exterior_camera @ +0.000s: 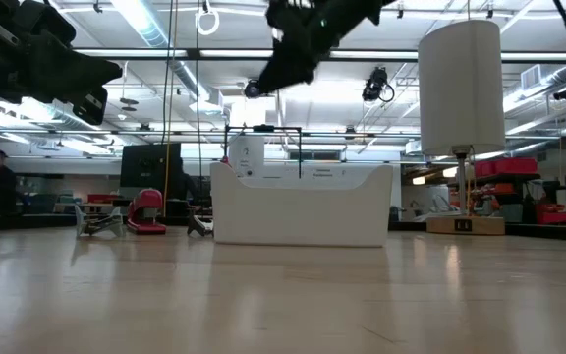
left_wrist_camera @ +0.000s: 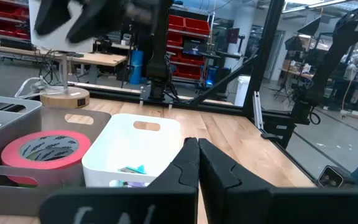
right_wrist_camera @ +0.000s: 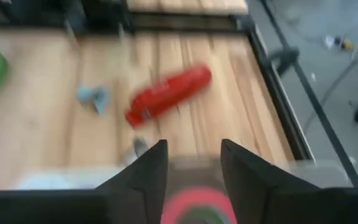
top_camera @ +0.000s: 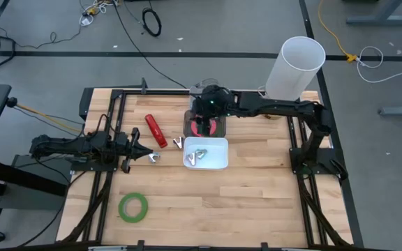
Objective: Pick and place Stapler, Stapler remover, tape
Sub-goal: Put the red stapler in the gray bin
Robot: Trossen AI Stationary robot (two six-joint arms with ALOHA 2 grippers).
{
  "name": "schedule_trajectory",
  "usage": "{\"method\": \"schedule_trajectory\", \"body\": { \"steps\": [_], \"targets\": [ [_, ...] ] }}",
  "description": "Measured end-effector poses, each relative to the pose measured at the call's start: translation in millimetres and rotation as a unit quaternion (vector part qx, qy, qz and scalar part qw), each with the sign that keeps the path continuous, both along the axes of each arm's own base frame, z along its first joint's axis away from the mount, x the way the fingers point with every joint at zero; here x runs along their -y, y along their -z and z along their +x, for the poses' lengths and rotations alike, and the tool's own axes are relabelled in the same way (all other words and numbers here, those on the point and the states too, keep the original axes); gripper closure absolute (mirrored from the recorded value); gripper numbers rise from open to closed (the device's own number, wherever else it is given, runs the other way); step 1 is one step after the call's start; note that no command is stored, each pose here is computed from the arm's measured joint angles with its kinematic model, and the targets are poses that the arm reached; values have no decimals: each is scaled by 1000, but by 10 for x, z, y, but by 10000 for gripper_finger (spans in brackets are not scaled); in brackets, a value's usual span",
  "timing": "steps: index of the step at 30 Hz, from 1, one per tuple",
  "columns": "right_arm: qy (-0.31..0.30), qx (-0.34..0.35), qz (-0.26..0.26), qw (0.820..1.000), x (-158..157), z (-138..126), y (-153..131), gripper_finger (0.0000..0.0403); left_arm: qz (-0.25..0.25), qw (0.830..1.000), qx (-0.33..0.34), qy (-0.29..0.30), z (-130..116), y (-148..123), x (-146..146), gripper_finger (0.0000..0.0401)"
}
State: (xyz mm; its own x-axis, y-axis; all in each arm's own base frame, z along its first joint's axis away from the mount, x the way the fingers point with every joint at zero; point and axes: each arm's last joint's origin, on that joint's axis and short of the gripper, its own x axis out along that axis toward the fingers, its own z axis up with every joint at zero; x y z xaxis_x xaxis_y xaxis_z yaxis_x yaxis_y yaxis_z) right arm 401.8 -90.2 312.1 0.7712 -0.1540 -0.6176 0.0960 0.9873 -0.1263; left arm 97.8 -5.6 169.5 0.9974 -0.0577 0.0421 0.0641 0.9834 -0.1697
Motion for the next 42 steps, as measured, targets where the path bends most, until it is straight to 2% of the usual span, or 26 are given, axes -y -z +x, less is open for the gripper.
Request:
{"method": "schedule_trajectory", "body": {
  "steps": [8,16,21,33,42],
  "targets": [
    [-6,114,32,993,-315,47,-312,283,0,1000,0,0,0,0,0,398],
    [-22,170,43,984,-513,-96,-296,349,0,1000,0,0,0,1,0,398],
    [-48,160,30,985,-670,-341,-174,397,0,1000,0,0,0,0,0,398],
    [-114,209,32,971,-1078,-1193,187,401,0,1000,0,0,0,2,0,398],
    [-122,224,37,966,-1103,-1646,475,402,0,1000,1,0,0,-1,0,398]
  ]
}}
